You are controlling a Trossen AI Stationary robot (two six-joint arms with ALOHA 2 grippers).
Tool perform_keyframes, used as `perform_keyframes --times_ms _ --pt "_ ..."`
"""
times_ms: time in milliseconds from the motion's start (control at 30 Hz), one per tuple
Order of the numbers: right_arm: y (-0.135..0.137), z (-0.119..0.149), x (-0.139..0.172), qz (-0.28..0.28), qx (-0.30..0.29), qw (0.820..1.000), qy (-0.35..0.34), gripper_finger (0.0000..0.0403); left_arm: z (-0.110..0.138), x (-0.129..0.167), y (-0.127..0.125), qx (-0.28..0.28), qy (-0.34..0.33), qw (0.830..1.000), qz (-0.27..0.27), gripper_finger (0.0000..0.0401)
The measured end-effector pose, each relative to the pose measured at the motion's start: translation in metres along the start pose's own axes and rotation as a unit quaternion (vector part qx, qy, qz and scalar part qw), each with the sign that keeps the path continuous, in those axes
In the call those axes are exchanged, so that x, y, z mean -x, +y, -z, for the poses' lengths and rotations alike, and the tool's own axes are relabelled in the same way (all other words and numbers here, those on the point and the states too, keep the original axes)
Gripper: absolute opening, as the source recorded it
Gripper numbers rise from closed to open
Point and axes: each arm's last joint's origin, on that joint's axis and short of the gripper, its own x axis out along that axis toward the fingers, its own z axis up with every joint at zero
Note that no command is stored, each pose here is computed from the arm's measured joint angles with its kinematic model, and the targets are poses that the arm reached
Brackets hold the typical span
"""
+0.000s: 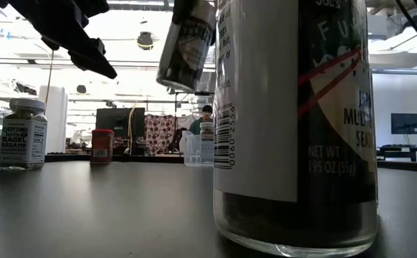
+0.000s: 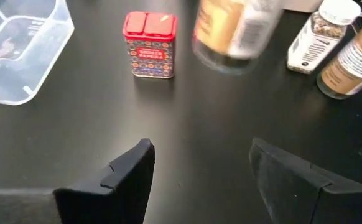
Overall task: Sort spices by type
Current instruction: Put the top brown spice bottle into the black bin
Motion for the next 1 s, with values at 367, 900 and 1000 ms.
perform_keyframes --times_ms 367,900,1000 --pt "0.023 0.031 -0.056 0.032 -0.001 0.996 0.084 0.0291 0.001 0.001 -0.006 -0.011 0.000 1.000 0.008 0.0251" --pt "0.020 0.034 -0.079 0.057 -0.012 0.992 0.114 0.0378 0.001 0.002 -0.008 -0.017 -0.005 1.000 0.006 0.0251" --pt "0.020 0.034 -0.079 0.056 -0.012 0.992 0.113 0.0375 0.001 0.002 -0.008 -0.017 -0.005 1.000 0.006 0.0251"
